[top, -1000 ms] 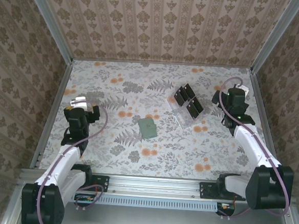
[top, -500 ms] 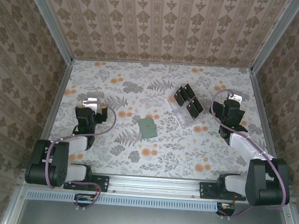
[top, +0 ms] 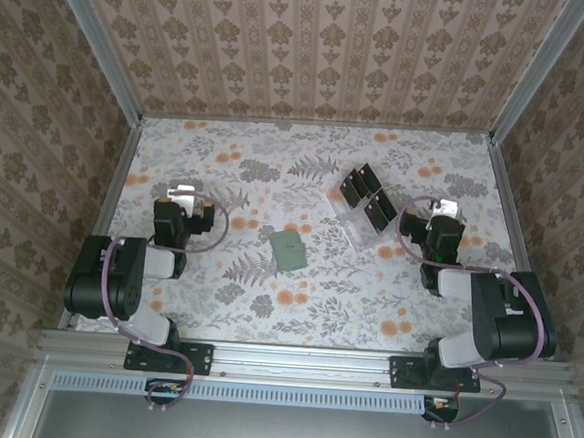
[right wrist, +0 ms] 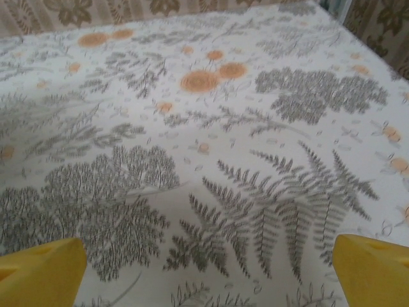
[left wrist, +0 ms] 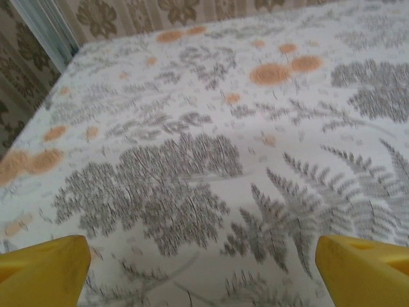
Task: Put the credit cards into the card holder
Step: Reset both arms
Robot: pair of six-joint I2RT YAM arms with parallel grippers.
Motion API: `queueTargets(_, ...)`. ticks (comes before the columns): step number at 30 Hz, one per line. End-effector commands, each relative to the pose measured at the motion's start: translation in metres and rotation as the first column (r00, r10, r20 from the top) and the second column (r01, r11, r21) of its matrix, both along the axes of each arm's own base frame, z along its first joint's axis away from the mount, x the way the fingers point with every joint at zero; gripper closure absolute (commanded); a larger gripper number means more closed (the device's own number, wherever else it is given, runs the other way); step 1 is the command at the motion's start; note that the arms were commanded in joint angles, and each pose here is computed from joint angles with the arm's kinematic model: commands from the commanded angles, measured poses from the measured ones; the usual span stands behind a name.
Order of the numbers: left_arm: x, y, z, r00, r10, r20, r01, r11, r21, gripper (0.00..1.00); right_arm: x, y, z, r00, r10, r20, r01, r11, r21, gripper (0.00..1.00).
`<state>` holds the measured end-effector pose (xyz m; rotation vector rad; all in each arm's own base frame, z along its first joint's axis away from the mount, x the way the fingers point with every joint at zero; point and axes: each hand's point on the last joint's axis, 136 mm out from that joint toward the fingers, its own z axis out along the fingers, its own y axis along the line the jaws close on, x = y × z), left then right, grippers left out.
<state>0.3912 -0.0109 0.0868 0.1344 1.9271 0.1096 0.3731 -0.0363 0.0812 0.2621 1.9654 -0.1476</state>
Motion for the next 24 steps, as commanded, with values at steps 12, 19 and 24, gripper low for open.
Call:
queueTargets(12, 0.01, 0.009, 0.007, 1.0, -0.003, 0.0, 0.003, 0.998, -0.067, 0.0, 0.024, 0.021, 0.017, 0.989, 0.128, 0.068, -0.127, 0.992, -0.021, 0.0)
queueTargets(19, 0.009, 0.009, 0.008, 1.0, -0.002, 0.006, 0.002, 0.998, -0.063, 0.0, 0.025, 0.024, 0.018, 0.99, 0.131, 0.06, -0.128, 0.991, -0.045, 0.0)
queueTargets(24, 0.008, 0.009, 0.007, 1.0, 0.021, 0.007, -0.02, 0.999, -0.039, 0.0, 0.025, 0.024, 0.018, 0.99, 0.131, 0.06, -0.128, 0.991, -0.044, 0.0)
